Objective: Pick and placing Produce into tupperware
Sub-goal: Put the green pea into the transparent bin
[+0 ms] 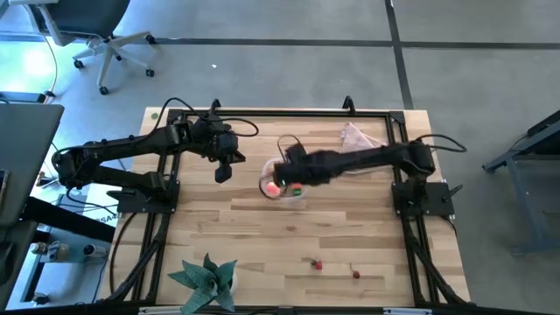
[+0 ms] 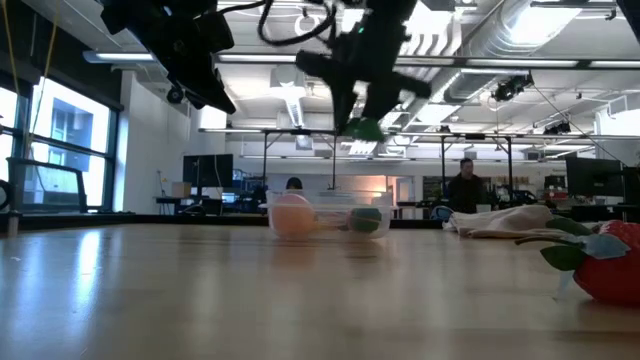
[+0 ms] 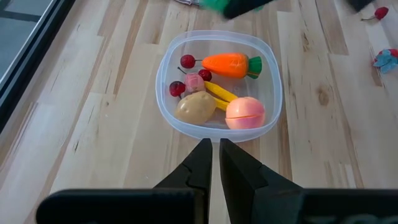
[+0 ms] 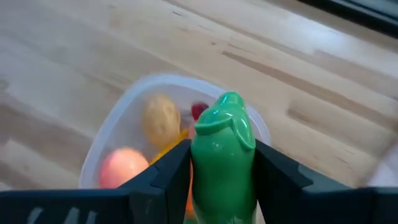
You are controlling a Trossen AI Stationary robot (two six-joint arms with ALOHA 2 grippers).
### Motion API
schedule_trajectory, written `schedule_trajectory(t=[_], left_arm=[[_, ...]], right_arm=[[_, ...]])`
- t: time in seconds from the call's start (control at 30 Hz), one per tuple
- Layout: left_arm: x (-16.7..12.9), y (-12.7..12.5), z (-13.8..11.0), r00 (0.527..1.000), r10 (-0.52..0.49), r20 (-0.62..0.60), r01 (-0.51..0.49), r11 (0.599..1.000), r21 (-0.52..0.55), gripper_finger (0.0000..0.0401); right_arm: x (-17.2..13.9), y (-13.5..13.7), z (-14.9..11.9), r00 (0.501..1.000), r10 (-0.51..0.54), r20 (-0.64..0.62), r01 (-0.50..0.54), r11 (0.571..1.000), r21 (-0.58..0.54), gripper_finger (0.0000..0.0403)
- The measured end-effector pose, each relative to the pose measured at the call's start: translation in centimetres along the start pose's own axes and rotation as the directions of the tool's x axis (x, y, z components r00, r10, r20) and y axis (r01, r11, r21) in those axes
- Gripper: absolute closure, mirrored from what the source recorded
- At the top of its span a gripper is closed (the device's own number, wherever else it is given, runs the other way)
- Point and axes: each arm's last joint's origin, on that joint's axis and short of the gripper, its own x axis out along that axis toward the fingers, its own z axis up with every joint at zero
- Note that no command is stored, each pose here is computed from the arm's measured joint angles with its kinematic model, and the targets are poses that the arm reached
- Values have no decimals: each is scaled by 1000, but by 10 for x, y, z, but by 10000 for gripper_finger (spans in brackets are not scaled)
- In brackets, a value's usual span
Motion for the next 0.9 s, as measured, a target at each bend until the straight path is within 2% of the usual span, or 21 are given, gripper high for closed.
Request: schedule_trajectory(t=[0.17, 0.47, 0.9], left_arm=[[0, 0, 0, 1000, 0, 0, 0, 1000, 0, 380], [0, 0, 0, 1000, 0, -1, 0, 1000, 0, 380], [0, 0, 0, 1000, 0, 0, 0, 1000, 0, 380]], right_arm=[[33, -2, 17, 997, 43, -63, -41, 999, 34, 258], [72, 10, 7, 990, 64, -123, -62, 998, 20, 258], [88, 19, -4, 989, 75, -130, -69, 996, 50, 258]])
